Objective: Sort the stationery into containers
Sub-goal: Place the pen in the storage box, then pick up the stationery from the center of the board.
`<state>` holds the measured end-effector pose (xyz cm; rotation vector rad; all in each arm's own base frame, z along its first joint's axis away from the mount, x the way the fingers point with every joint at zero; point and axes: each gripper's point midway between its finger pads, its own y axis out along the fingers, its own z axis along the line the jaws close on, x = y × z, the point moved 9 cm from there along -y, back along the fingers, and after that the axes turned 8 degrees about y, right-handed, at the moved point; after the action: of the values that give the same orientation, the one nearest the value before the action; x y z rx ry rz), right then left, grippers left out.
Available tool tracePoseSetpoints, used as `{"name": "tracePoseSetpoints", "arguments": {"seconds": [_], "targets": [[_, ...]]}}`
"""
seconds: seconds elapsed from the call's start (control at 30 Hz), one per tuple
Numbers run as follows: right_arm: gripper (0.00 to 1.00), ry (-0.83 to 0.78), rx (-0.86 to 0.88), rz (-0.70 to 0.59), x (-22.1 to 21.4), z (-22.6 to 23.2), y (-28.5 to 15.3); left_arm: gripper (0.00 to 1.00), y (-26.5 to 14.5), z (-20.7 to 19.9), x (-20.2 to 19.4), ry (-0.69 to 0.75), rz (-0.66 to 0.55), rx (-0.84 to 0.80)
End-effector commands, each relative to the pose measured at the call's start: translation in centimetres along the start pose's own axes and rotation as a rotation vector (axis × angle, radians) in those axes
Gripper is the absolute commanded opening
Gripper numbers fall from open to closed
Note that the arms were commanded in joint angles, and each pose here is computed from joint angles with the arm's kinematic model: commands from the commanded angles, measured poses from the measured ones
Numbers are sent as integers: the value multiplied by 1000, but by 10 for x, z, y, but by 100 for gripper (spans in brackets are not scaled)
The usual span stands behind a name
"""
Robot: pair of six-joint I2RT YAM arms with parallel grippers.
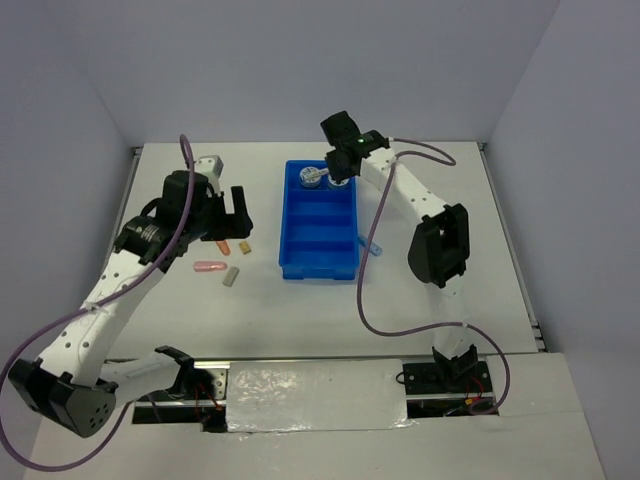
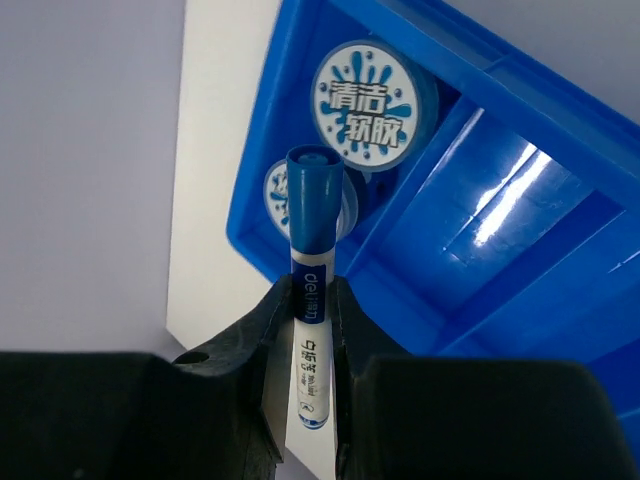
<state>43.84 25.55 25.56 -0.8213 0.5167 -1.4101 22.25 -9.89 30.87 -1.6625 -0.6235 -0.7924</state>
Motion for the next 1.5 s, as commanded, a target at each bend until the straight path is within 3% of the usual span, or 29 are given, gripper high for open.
{"name": "tracePoseSetpoints", "arguments": {"seconds": [0.0,0.2,0.6,0.8,0.83,0.9,0.93,1.0,1.1,1.17,1.23,1.27,1.3,1.33,1.4,1.47], "targets": [[0,119,-34,-88,-2,3,2,99,-10,10,-7,-49,-6,48],[0,135,-85,-109,-20,-15,21,99,-18,16,-27,-39,21,44],[10,128,-132,-133,-36,-41,30,99,-24,23,-34,22,39,32],[24,120,-141,-154,-32,-46,32,99,-24,22,-36,28,43,14],[39,119,-141,-153,-30,-47,35,99,-24,23,-38,27,48,11],[46,111,-123,-143,-31,-45,35,99,-25,22,-38,25,44,3],[57,102,-90,-132,-30,-39,32,99,-25,22,-39,26,45,5],[68,106,-24,-115,-28,-23,24,99,-25,23,-39,28,46,6],[75,84,82,-89,-21,4,2,99,-25,23,-39,28,48,14],[79,36,170,-70,-3,21,-28,99,-24,25,-37,26,45,30],[80,-134,294,-41,12,24,-40,99,-24,26,-34,19,46,58],[80,-179,399,-44,33,31,-75,99,-24,29,-32,13,44,89],[80,-326,429,-91,53,16,-60,99,-23,30,-29,-1,44,108],[80,-394,466,-50,66,10,-68,99,-19,33,-30,-13,76,144],[80,-564,385,-67,115,-20,-69,99,-15,39,-29,-48,103,211],[81,-697,287,12,137,-48,-62,99,-5,46,-33,-89,163,261]]}}
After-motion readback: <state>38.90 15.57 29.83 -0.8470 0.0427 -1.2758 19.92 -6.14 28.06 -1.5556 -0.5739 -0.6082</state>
